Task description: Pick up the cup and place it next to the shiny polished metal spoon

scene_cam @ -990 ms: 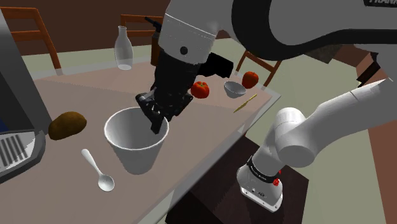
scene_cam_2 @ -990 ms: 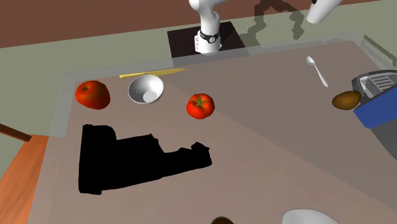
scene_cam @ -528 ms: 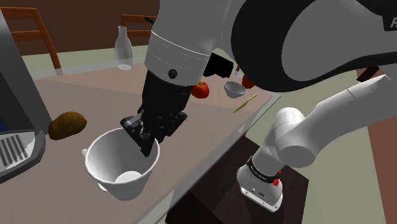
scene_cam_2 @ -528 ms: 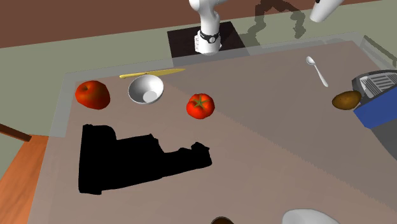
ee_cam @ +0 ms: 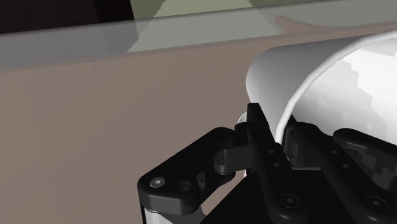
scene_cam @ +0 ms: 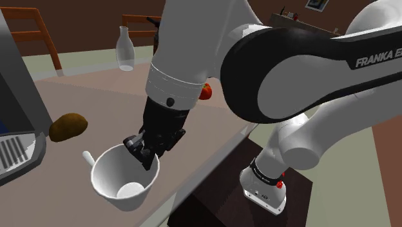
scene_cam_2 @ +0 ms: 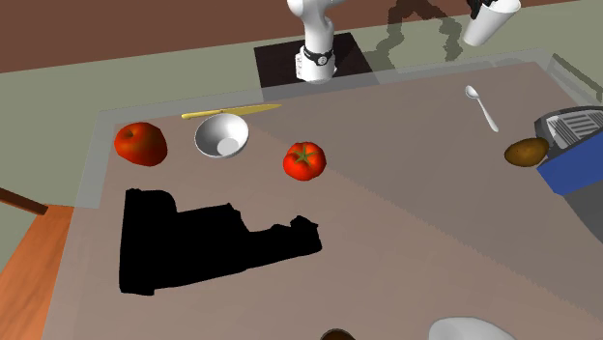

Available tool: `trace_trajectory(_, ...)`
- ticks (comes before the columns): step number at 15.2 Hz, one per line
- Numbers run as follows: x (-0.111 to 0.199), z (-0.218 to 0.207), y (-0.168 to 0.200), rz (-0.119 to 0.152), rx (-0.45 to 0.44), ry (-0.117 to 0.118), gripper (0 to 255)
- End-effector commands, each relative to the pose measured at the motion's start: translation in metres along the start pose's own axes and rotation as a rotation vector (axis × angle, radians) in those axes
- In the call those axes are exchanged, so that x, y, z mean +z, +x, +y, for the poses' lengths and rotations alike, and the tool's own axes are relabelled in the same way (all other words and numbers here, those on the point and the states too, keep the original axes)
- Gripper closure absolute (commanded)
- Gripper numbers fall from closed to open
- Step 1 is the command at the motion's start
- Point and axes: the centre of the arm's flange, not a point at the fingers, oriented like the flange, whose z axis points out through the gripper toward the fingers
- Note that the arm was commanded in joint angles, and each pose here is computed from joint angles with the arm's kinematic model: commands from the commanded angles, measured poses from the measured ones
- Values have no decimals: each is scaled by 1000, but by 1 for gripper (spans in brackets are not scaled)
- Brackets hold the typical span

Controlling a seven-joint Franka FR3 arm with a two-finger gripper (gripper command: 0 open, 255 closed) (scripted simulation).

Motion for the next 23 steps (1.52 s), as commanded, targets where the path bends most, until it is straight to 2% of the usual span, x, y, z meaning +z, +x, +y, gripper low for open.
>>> trace_trajectory(1,10,3,0,0,0,1,255)
trace_trajectory(23,123,27,1,0,0,1,255)
